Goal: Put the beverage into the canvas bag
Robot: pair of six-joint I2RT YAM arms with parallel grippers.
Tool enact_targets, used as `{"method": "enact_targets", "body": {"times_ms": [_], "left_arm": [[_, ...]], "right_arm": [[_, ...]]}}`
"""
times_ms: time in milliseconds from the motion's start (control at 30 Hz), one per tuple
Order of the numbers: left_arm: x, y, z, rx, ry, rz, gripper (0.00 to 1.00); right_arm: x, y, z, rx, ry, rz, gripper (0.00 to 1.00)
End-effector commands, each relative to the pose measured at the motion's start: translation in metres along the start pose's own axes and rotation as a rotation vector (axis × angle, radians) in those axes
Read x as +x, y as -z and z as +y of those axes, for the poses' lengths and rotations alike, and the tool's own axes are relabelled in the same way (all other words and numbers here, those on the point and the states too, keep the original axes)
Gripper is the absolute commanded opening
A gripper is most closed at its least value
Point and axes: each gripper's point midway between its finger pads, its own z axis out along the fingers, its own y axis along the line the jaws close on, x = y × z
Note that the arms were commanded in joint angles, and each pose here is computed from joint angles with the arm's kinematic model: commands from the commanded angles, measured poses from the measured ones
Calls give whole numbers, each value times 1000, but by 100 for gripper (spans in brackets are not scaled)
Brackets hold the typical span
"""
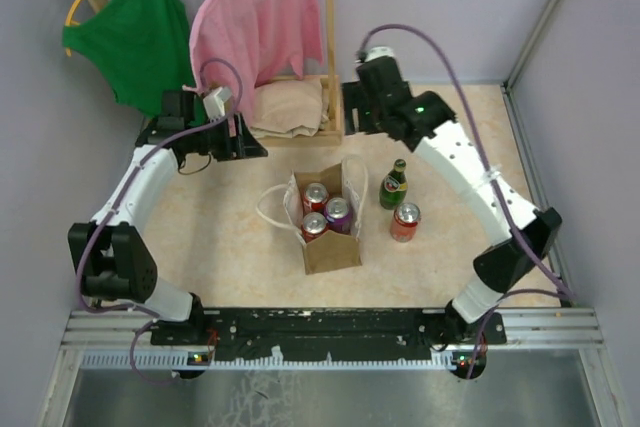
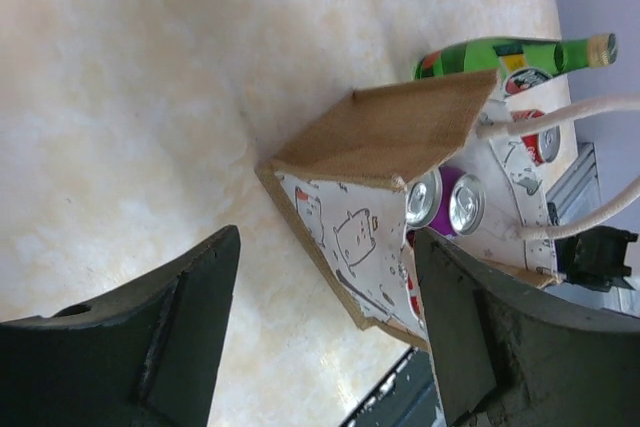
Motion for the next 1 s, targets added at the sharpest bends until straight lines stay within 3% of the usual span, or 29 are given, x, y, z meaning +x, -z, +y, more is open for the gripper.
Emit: {"method": "enact_targets", "body": {"times_ms": [0,100,167,367,467,667,967], "left_arm": [[-57,21,-27,5,-215,-139,76],[-76,37,-66,62,-419,-184,76],[-66,43,-101,142,-587,-144,76],[39,55,-177,362,-886,97,74],[71,56,-177,368,-930,178,75],[88,53,-178,379,-919,208,75],[100,43,-167,349,-957,247,76]], "right_arm": [[9,37,-93,228,-129,23,71],[41,46,-123,290,-189,113,72],[68,50,-128,294,-221,175,73],[153,47,-118,246,-367,339,74],[178,46,-112,224,-422,364,74],[210,40,-114,244,-430,408,75],[210,23,-112,241,-430,410,78]]}}
